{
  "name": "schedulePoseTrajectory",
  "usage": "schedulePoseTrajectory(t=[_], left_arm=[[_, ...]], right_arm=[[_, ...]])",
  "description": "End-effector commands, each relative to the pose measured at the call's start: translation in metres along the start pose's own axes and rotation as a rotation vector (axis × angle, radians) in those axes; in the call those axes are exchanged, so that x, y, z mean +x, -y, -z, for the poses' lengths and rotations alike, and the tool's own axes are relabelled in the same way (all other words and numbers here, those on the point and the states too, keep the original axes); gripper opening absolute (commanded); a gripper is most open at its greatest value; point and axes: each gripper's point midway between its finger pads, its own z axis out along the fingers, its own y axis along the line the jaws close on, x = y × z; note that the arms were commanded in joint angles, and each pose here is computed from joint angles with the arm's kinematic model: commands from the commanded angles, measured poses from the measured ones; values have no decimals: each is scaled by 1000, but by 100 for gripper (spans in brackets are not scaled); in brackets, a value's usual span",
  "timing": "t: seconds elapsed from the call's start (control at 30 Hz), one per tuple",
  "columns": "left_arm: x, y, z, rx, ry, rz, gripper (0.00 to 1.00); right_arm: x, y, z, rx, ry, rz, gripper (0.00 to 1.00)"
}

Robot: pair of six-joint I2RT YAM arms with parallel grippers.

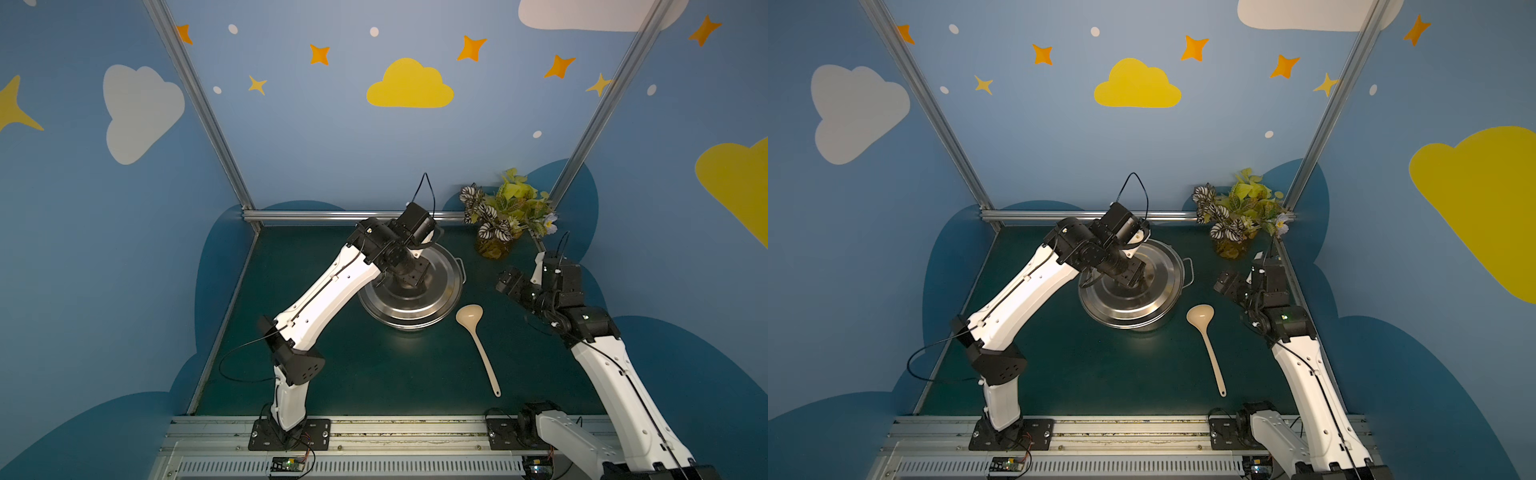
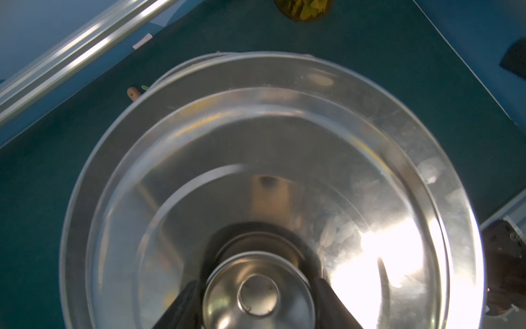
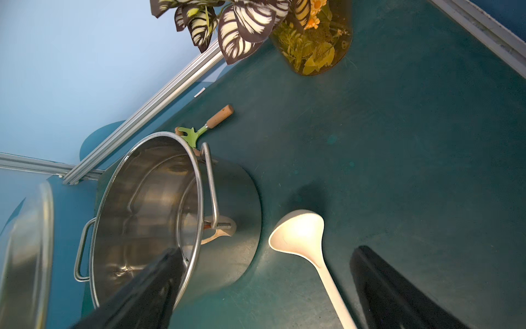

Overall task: Stir the soup with a spoon
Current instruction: Place the lid at the center of the board.

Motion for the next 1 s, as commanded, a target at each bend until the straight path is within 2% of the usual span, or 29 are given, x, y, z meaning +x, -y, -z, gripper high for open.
schedulePoseTrajectory(t=[0.0, 0.3, 0.53, 0.7, 0.97], left_arm=[[23, -11, 35, -16, 28, 35, 25], [125, -56, 67, -150, 1, 200, 24], [201, -88, 43, -236, -125, 398, 24], [219, -99, 8, -224, -176, 502, 24], [212, -97, -68, -176, -225, 577, 24]], right_arm=[[5, 11, 3, 30, -2, 2, 98], [7, 14, 5, 32, -2, -12, 98], [10, 17, 5, 35, -3, -20, 98], [13, 19, 3, 42, -10, -24, 98], [18, 23, -5, 51, -26, -37, 98]])
